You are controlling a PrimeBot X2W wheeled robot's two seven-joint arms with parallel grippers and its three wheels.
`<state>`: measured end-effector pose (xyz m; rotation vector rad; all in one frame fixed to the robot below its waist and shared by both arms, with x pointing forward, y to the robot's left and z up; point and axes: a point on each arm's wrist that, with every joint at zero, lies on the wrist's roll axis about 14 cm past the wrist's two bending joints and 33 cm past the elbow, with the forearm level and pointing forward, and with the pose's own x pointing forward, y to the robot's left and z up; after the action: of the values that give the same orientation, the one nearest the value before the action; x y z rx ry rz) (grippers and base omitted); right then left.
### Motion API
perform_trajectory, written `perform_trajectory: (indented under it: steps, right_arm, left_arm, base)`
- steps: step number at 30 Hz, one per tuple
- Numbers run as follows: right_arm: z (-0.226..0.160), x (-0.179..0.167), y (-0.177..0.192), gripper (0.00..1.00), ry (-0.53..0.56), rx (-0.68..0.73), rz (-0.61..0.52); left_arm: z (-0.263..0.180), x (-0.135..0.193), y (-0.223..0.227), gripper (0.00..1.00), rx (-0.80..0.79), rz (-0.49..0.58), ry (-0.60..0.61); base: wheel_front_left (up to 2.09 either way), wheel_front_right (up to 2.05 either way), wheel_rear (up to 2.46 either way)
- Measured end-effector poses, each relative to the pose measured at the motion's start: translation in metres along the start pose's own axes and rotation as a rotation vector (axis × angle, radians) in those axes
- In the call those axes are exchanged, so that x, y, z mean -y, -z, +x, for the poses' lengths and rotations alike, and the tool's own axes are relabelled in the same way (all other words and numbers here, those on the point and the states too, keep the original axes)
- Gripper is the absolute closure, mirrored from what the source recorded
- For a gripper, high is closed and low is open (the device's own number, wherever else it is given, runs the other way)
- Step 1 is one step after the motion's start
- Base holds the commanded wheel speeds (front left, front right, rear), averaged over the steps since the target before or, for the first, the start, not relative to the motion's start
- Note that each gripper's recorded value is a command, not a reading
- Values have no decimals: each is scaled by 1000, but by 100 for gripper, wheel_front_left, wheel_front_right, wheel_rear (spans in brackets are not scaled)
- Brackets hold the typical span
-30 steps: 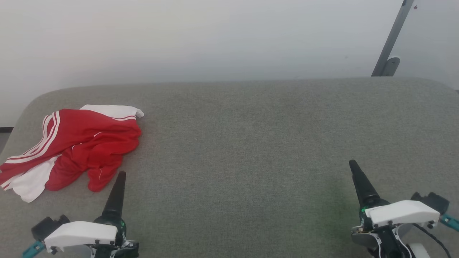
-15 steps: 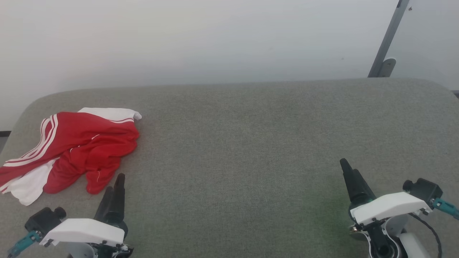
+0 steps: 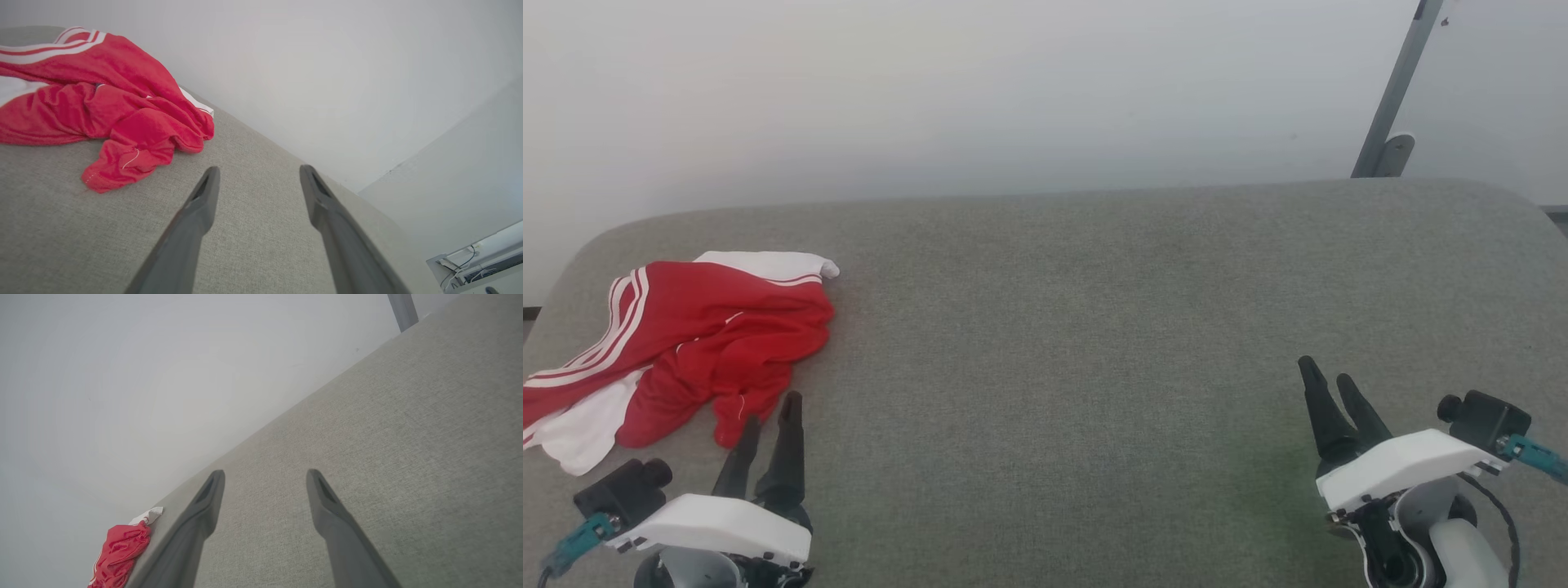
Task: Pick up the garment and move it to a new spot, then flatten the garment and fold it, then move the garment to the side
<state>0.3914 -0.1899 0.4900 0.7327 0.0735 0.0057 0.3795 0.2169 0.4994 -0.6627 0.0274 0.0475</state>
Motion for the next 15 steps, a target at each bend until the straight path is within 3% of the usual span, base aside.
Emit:
perform_trajectory:
  steps: [15]
  right_arm:
    - [-2, -1, -9, 0, -15, 24, -164]
  left_arm:
    - [1, 8, -7, 0, 39, 134, 52]
  base:
    - [0, 0, 0]
